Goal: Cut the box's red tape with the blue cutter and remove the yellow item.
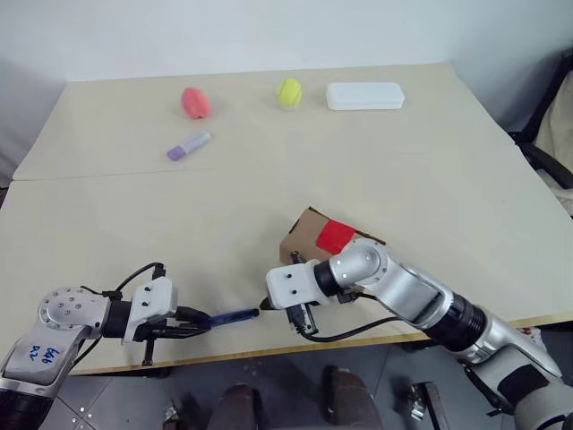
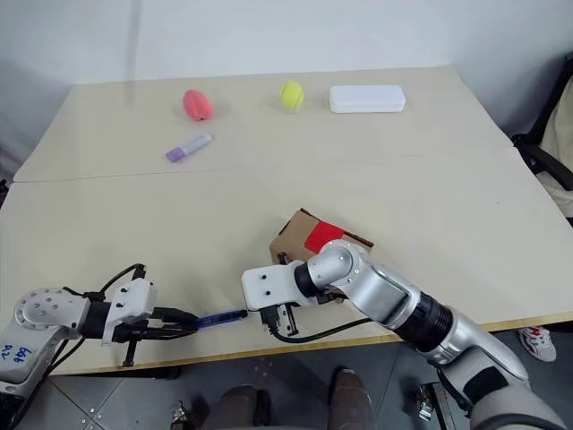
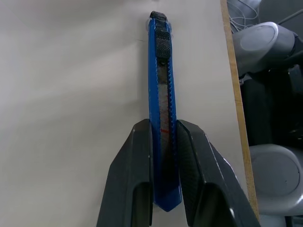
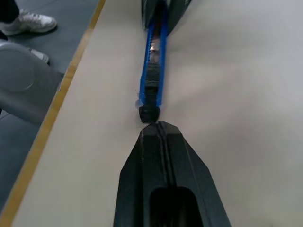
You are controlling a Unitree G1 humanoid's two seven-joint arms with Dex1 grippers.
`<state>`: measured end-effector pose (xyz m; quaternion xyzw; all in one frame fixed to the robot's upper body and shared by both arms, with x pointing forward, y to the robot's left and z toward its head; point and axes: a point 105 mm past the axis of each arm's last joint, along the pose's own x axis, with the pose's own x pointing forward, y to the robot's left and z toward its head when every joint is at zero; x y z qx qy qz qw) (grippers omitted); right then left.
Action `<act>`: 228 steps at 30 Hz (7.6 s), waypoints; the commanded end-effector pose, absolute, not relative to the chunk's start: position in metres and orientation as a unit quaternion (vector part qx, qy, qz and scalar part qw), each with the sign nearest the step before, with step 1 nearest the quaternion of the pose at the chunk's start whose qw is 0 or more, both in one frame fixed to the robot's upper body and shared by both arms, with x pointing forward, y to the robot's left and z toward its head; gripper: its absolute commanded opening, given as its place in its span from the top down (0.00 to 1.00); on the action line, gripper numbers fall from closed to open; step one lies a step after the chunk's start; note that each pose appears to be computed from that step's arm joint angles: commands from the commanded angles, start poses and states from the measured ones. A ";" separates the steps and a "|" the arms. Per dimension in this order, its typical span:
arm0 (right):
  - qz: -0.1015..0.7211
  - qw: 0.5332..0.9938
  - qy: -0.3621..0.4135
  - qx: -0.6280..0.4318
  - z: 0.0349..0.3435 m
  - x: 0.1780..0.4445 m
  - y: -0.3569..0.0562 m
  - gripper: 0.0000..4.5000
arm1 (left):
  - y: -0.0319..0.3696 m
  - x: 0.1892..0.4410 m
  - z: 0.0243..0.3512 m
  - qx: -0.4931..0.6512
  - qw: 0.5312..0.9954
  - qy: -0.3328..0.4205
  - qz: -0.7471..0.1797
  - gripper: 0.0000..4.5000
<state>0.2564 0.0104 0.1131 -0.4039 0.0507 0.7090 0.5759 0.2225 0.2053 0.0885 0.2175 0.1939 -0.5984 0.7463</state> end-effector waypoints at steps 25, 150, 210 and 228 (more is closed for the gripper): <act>0.710 0.560 -0.033 -0.425 0.125 0.264 0.046 1.00 | 0.199 0.219 0.078 0.209 0.735 0.212 -0.609 0.91; 0.501 0.856 0.117 -0.052 0.308 0.340 -0.091 0.96 | 0.131 0.267 0.182 0.052 0.824 -0.017 -0.564 0.00; 0.378 0.879 0.192 -0.220 0.251 0.275 -0.173 0.96 | 0.027 0.320 0.150 0.083 0.793 0.197 -0.570 1.00; 0.377 0.877 0.207 -0.214 0.257 0.266 -0.178 0.96 | 0.027 0.325 0.145 0.092 0.797 0.214 -0.558 1.00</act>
